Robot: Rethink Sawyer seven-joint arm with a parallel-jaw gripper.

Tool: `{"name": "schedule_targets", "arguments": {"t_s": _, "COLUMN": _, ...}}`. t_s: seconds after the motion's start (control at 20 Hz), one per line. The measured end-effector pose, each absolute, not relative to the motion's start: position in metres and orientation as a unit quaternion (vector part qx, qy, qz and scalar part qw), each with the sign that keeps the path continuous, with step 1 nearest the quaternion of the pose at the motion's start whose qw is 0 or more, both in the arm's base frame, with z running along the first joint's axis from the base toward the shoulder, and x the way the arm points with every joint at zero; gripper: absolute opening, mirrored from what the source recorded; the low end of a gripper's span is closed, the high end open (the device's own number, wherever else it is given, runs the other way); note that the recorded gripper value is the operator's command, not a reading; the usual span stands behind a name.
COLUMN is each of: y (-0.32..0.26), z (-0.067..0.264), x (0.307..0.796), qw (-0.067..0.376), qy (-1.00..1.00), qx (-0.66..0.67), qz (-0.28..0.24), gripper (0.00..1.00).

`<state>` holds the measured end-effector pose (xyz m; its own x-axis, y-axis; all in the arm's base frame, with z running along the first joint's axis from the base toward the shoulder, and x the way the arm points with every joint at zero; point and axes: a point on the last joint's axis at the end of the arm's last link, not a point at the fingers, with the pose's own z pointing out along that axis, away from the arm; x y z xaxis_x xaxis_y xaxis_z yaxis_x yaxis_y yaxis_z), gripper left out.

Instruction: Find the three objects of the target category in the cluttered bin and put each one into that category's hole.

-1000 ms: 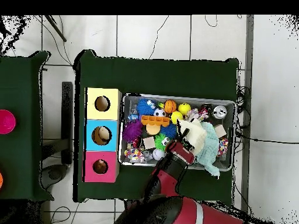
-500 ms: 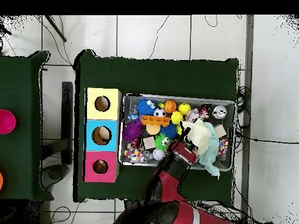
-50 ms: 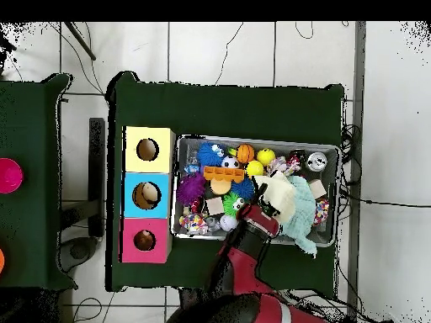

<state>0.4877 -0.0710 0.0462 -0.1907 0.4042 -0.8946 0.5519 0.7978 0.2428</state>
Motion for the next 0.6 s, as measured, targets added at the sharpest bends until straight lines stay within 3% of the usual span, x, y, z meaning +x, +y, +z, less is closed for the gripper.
{"name": "schedule_targets", "arguments": {"t_s": 0.1, "y": -0.061, "z": 0.03, "x": 0.482, "qw": 0.483, "qy": 0.821, "qx": 0.303, "qz": -0.007, "gripper": 1.0}}
{"name": "schedule_targets", "arguments": {"t_s": 0.25, "y": -0.057, "z": 0.014, "x": 0.475, "qw": 0.41, "qy": 0.861, "qx": 0.299, "qz": 0.035, "gripper": 1.0}}
{"name": "schedule_targets", "arguments": {"t_s": 0.3, "y": -0.057, "z": 0.003, "x": 0.469, "qw": 0.356, "qy": 0.884, "qx": 0.299, "qz": 0.055, "gripper": 1.0}}
{"name": "schedule_targets", "arguments": {"t_s": 0.5, "y": -0.063, "z": -0.017, "x": 0.453, "qw": 0.24, "qy": 0.919, "qx": 0.301, "qz": 0.079, "gripper": 1.0}}
{"name": "schedule_targets", "arguments": {"t_s": 0.6, "y": -0.066, "z": -0.019, "x": 0.454, "qw": 0.222, "qy": 0.924, "qx": 0.302, "qz": 0.079, "gripper": 1.0}}
